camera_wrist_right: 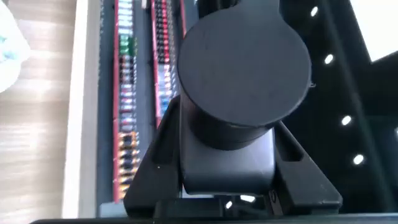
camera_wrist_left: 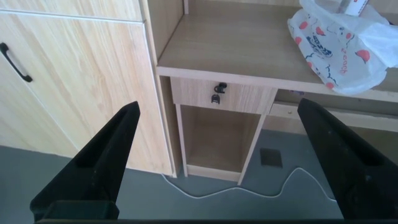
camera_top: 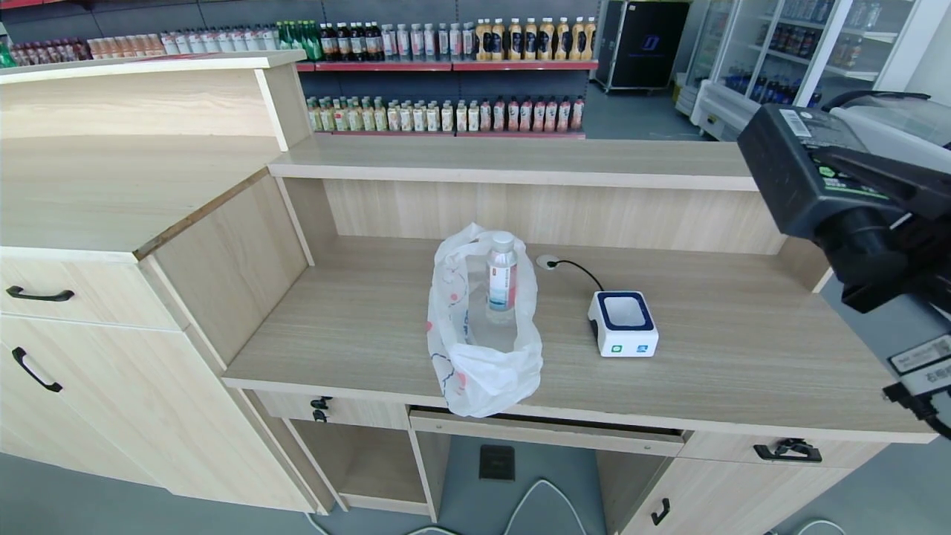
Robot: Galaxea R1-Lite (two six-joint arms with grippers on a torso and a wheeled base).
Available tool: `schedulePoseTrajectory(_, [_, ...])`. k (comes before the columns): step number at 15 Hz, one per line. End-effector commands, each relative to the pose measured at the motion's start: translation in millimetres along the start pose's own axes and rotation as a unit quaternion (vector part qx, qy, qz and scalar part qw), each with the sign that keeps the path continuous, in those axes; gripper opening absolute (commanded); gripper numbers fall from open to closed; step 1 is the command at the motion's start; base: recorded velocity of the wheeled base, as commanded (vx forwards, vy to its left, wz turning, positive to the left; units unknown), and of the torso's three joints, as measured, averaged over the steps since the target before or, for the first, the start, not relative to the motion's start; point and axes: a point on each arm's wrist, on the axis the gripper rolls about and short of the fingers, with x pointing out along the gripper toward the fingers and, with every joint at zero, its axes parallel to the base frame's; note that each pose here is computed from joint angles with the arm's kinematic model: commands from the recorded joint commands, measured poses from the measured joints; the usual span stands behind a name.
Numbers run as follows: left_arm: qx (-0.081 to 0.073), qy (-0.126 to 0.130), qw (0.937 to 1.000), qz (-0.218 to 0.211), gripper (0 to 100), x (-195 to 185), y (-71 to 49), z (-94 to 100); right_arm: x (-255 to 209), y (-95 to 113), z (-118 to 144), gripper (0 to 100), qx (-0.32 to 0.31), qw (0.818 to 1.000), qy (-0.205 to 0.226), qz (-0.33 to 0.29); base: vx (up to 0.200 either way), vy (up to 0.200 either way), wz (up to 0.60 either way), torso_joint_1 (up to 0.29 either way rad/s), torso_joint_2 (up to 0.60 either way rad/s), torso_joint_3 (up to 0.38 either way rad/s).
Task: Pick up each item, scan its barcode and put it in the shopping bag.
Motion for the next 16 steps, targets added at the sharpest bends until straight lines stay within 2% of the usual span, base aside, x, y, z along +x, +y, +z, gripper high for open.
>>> schedulePoseTrajectory(1, [0.0, 0.0, 1.0, 0.0, 100, 0.0, 0.0, 0.0, 20.7, 4.7, 24.3, 0, -0.048, 0.995, -0.08, -0.031, 0.0, 0.0, 0.0, 0.0, 0.0, 0.0])
schedulePoseTrajectory(2, [0.0, 0.0, 1.0, 0.0, 100, 0.0, 0.0, 0.0, 23.1, 6.4, 30.8, 0, -0.097, 0.989, -0.101, -0.042, 0.0, 0.0, 0.0, 0.0, 0.0, 0.0])
schedulePoseTrajectory(4, [0.0, 0.0, 1.0, 0.0, 100, 0.0, 0.0, 0.0, 22.7, 1.3, 41.9, 0, -0.15, 0.978, -0.126, -0.065, 0.0, 0.0, 0.0, 0.0, 0.0, 0.0])
schedulePoseTrajectory(8, [0.0, 0.0, 1.0, 0.0, 100, 0.0, 0.0, 0.0, 8.7, -31.3, 65.2, 0, -0.22, 0.956, -0.148, -0.125, 0.0, 0.0, 0.0, 0.0, 0.0, 0.0])
schedulePoseTrajectory(11, [0.0, 0.0, 1.0, 0.0, 100, 0.0, 0.0, 0.0, -3.8, -41.3, 75.7, 0, -0.243, 0.949, -0.166, -0.116, 0.0, 0.0, 0.0, 0.0, 0.0, 0.0])
schedulePoseTrajectory(16, [0.0, 0.0, 1.0, 0.0, 100, 0.0, 0.0, 0.0, -16.8, -38.6, 95.1, 0, -0.259, 0.937, -0.219, -0.086, 0.0, 0.0, 0.0, 0.0, 0.0, 0.0])
